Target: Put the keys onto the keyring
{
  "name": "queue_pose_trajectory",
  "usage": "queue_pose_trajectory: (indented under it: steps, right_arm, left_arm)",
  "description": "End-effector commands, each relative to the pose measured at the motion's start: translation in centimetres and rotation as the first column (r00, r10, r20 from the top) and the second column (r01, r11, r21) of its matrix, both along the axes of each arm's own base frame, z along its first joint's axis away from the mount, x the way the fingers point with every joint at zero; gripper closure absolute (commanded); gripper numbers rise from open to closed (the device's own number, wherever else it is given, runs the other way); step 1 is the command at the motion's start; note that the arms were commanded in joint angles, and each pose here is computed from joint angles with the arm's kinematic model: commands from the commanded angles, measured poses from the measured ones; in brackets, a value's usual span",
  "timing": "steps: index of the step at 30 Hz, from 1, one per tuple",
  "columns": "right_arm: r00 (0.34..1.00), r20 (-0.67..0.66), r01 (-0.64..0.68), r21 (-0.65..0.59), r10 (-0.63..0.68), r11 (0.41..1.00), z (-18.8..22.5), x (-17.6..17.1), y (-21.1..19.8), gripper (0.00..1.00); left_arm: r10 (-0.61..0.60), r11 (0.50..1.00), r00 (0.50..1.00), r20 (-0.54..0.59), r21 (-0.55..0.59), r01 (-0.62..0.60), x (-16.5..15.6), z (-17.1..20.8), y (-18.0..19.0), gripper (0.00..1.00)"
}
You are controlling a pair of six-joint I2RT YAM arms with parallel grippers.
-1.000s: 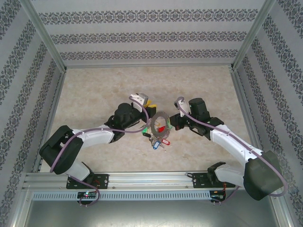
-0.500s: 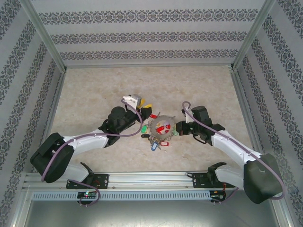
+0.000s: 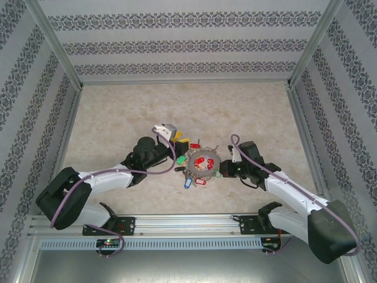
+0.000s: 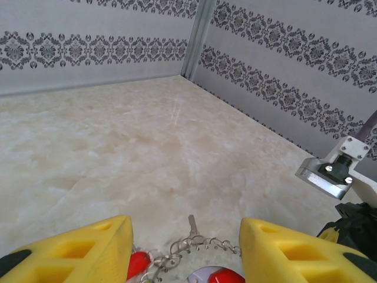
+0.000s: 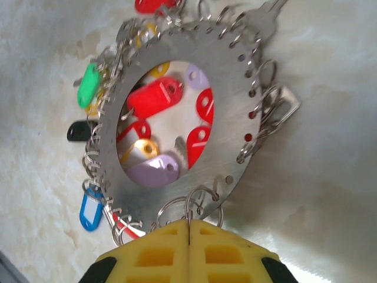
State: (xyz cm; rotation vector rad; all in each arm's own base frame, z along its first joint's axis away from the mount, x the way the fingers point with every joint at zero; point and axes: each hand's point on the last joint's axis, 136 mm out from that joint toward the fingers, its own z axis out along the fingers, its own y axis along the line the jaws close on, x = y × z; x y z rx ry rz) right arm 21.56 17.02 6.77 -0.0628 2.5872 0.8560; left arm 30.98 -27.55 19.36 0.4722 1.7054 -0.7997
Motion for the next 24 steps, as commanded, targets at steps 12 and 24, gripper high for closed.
queue_pose_trajectory:
  steps: [12,24]
  right_arm:
    - [0.960,0.006,0.274,-0.208,-0.279,0.939,-1.9,-0.7,-6.1,0.66]
    - [0.979,-0.100,0.181,0.000,-0.180,0.984,-0.8,2.8,-2.0,0.54]
  left_arm:
    - [-0.013,1.000,0.999,-0.030,-0.007,0.013,-4.5,0.1,3.2,0.46]
    - [0.043,0.998,0.938,-0.345,-0.018,-0.052,-4.6,-3.9,3.4,0.06]
